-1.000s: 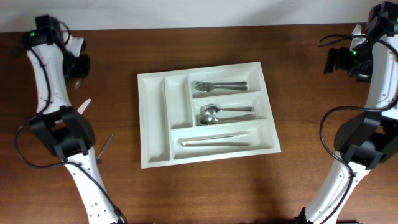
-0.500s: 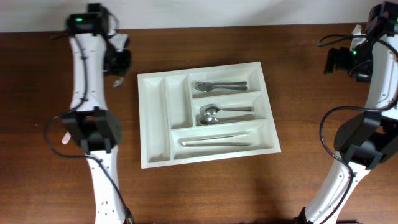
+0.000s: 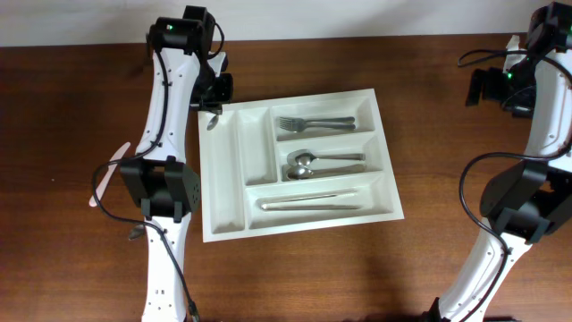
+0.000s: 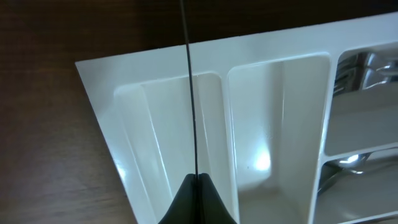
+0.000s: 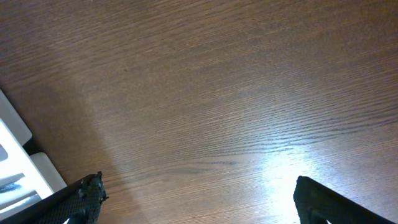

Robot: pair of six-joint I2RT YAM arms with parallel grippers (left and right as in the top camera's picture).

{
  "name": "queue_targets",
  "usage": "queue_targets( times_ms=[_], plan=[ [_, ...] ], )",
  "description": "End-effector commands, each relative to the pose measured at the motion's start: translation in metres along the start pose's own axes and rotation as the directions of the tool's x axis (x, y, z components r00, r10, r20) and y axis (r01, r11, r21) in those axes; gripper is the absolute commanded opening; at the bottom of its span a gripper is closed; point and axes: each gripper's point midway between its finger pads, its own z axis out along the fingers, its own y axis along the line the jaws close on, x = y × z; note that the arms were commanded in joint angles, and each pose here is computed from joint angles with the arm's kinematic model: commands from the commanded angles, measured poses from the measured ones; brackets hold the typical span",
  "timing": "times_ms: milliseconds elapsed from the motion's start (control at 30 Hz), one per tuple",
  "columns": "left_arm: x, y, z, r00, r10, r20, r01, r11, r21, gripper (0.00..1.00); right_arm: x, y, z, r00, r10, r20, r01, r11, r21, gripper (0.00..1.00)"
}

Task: Pack container
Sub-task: 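Lift the spoon and carry it over the tray's left narrow compartment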

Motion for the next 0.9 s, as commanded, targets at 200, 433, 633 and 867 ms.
queue_targets(
  times_ms=[200, 433, 633, 867],
  plan=[
    [-0.012, -0.016, -0.02, 0.993, -0.083, 0.089, 0.081, 0.996, 0.032, 0.02, 0.001, 0.003, -0.001, 1.0, 0.005, -0.001, -0.005, 1.0, -0.007, 0.99],
    [-0.017, -0.028, -0.019, 0.991, -0.065, 0.117, 0.063, 0.998, 0.023, 0.02, 0.001, 0.003, -0.001, 1.0, 0.005, -0.001, -0.005, 1.0, -0.007, 0.99],
    [-0.015, -0.033, -0.018, 0.992, -0.058, 0.115, 0.058, 0.998, 0.005, 0.01, 0.001, 0.003, -0.001, 1.0, 0.005, -0.001, -0.005, 1.0, -0.007, 0.99],
    [-0.013, -0.035, -0.01, 0.993, -0.024, 0.115, 0.033, 0.996, -0.081, 0.02, 0.001, 0.003, -0.001, 1.0, 0.005, -0.001, -0.005, 1.0, -0.007, 0.99]
  ],
)
